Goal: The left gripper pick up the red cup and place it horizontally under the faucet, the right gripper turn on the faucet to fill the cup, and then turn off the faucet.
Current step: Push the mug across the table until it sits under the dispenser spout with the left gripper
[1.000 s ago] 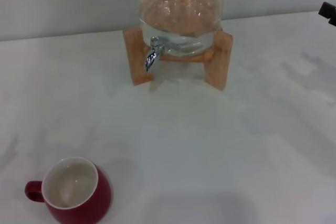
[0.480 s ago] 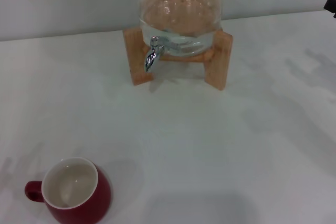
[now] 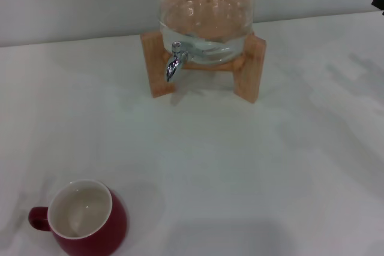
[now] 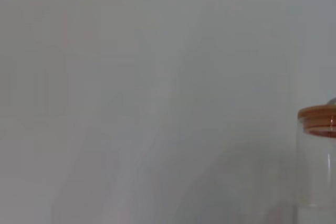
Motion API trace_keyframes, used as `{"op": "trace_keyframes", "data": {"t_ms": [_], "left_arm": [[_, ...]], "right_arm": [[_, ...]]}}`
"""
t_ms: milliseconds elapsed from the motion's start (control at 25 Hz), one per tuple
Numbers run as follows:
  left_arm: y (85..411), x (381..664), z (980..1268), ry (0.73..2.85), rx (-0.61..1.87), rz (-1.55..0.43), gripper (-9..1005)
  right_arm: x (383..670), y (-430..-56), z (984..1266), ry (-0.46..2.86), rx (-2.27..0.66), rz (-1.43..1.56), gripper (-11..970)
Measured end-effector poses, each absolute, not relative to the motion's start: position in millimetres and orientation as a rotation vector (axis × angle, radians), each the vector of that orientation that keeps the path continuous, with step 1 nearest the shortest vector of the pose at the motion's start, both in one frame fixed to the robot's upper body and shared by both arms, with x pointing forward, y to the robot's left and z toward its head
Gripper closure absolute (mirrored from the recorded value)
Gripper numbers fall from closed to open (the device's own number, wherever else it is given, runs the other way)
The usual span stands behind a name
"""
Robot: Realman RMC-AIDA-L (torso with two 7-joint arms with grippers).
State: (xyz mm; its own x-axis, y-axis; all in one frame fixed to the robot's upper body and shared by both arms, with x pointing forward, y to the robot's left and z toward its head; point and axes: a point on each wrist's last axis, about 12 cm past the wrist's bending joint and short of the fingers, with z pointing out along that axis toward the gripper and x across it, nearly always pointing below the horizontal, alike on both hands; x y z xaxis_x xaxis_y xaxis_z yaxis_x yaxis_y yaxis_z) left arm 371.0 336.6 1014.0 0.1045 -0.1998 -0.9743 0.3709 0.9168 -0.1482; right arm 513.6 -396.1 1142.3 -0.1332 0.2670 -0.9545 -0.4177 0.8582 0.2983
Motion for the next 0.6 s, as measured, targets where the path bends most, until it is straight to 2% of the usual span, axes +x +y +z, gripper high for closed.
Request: {"op": "trace_keyframes", "data": {"t_ms": [600], "left_arm": [[307,348,1000,1.431,0.124,-0.433,146]], "right_arm": [[514,-398,1142,1.609,-0.121,0.583,179]]}}
